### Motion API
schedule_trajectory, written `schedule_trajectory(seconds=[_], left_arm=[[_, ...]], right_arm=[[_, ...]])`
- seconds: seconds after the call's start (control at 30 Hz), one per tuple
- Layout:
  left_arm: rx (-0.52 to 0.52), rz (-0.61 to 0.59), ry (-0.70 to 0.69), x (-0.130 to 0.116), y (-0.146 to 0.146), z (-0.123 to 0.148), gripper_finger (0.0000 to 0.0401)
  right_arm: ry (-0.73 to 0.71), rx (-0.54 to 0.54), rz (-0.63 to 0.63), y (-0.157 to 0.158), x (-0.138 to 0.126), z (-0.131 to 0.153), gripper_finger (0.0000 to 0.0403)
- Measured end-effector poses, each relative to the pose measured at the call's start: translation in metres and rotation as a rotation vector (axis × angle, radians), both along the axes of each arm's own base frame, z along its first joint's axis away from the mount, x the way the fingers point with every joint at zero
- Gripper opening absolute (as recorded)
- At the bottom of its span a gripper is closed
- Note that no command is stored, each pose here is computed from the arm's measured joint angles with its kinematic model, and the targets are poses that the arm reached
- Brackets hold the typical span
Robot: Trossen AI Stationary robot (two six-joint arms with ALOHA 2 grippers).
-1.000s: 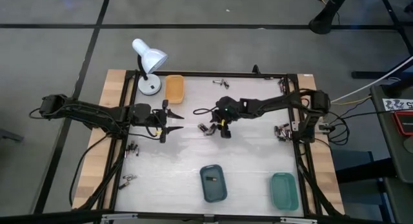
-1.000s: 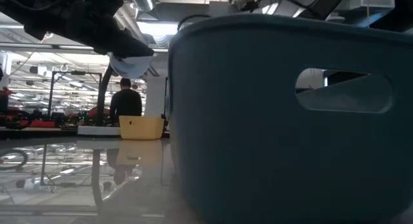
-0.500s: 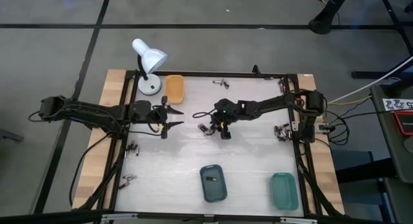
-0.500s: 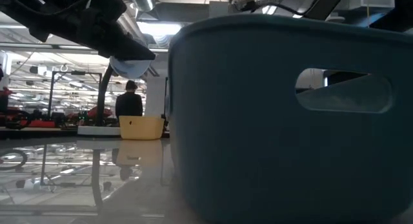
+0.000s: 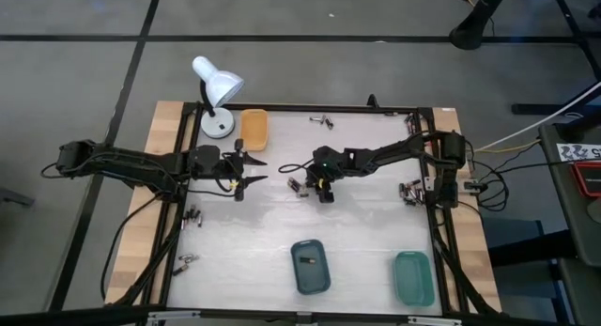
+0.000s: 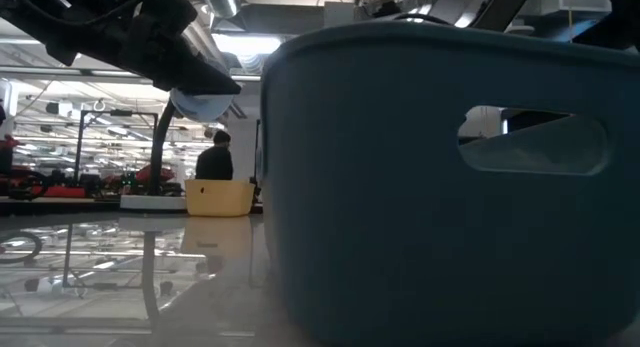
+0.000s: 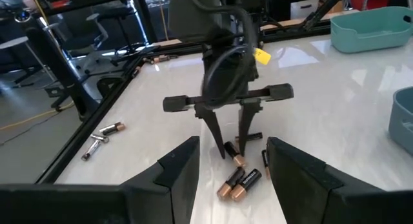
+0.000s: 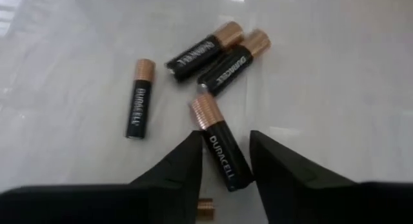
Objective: Sort batteries
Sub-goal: Put the black battery into the blue bin
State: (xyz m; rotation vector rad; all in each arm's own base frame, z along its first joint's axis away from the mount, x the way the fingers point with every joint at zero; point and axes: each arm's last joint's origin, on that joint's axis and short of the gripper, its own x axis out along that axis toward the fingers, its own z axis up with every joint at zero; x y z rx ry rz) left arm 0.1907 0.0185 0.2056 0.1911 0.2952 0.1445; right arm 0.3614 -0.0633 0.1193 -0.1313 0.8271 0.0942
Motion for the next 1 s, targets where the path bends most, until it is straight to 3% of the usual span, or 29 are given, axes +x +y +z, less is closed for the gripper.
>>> schedule_trajectory(seconds=[0.2,0.47,0.67,0.83,1.0], left_arm=[[-0.001,0.000,0.002,0.000,0.000,0.000,0.0169],[-0.007,0.002,0.001,0.000,0.000,0.000,0.0169],[-0.011,0.003,0.018,0.000,0.000,-0.002,0.0169],[-0.022,0.006,0.023,-0.001,0.000,-0.003,0.0169],[-0.036,0.010,0.022,-0.001,0.000,-0.003,0.0169]], right_arm=[[-0.001,0.034,0.014,-0.003,-0.001,0.000,0.0036],[-0.001,-0.024,-0.064,-0.005,-0.002,0.006,0.0042],[-0.058,-0.039,-0.072,-0.005,-0.006,0.031,0.0043],[-0.153,0.077,-0.062,0.004,-0.013,0.066,0.0044],[-0.216,0.153,0.014,0.037,-0.016,0.090,0.0046]])
